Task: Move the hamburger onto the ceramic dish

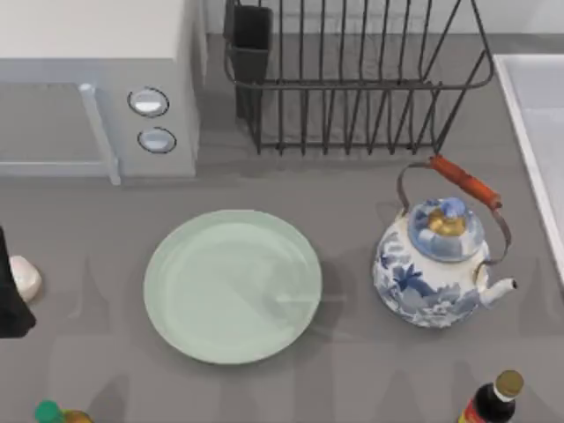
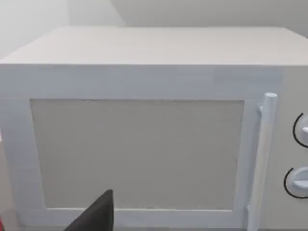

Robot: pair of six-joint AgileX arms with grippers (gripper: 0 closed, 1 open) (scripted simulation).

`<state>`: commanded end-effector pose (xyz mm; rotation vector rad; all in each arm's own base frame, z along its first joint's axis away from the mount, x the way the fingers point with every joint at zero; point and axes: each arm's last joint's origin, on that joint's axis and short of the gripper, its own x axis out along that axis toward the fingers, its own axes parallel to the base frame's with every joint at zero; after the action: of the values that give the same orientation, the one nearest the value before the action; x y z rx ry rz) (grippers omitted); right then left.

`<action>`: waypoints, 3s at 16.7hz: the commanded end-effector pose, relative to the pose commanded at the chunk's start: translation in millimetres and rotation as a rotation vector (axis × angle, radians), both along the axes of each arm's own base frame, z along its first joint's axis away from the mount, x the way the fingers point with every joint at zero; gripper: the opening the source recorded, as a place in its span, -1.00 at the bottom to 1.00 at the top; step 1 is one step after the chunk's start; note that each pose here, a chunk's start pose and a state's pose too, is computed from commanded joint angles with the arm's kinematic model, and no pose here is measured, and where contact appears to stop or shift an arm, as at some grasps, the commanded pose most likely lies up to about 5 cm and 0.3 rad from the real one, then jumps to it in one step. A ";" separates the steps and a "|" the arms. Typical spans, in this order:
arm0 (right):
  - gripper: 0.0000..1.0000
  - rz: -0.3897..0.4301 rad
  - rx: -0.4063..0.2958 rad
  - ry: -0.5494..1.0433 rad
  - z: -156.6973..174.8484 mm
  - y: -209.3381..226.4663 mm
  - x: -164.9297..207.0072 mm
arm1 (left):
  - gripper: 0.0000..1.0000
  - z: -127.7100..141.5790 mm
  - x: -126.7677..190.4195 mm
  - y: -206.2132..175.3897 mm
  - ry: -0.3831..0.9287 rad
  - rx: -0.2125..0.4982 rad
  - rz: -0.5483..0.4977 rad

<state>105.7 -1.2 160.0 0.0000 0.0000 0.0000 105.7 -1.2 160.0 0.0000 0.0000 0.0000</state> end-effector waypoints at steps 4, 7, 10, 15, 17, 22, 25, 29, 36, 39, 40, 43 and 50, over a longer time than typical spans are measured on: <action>1.00 0.000 0.000 0.000 0.0 0.0 0.0 | 1.00 5.4 0.2 0.0 0.025 0.025 -0.002; 1.00 0.000 0.000 0.000 0.0 0.0 0.0 | 1.00 24.4 3.7 0.5 0.125 0.116 -0.007; 1.00 0.000 0.000 0.000 0.0 0.0 0.0 | 1.00 47.9 18.2 2.2 0.312 0.252 -0.028; 1.00 0.000 0.000 0.000 0.0 0.0 0.0 | 1.00 63.3 79.0 8.0 0.786 0.496 -0.181; 1.00 0.000 0.000 0.000 0.0 0.0 0.0 | 1.00 58.3 109.1 11.2 0.972 0.577 -0.284; 1.00 0.000 0.000 0.000 0.0 0.0 0.0 | 1.00 36.7 172.9 19.8 1.285 0.713 -0.560; 1.00 0.000 0.000 0.000 0.0 0.0 0.0 | 1.00 20.1 200.9 24.4 1.389 0.751 -0.694; 1.00 0.000 0.000 0.000 0.0 0.0 0.0 | 1.00 11.6 217.8 27.5 1.430 0.773 -0.771; 1.00 0.000 0.000 0.000 0.0 0.0 0.0 | 1.00 9.7 215.7 27.2 1.427 0.776 -0.771; 1.00 0.000 0.000 0.000 0.0 0.0 0.0 | 1.00 -8.9 210.3 31.6 1.430 0.772 -0.771; 1.00 0.000 0.000 0.000 0.0 0.0 0.0 | 1.00 -19.9 209.3 32.6 1.433 0.770 -0.772; 1.00 0.000 0.000 0.000 0.0 0.0 0.0 | 1.00 -54.3 211.2 30.5 1.437 0.770 -0.776; 1.00 0.000 0.000 0.000 0.0 0.0 0.0 | 0.85 -68.5 218.0 27.6 1.430 0.773 -0.772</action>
<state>105.7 -1.2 160.0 0.0000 0.0000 0.0000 323.7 26.4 91.5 0.7728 1.4302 -0.7716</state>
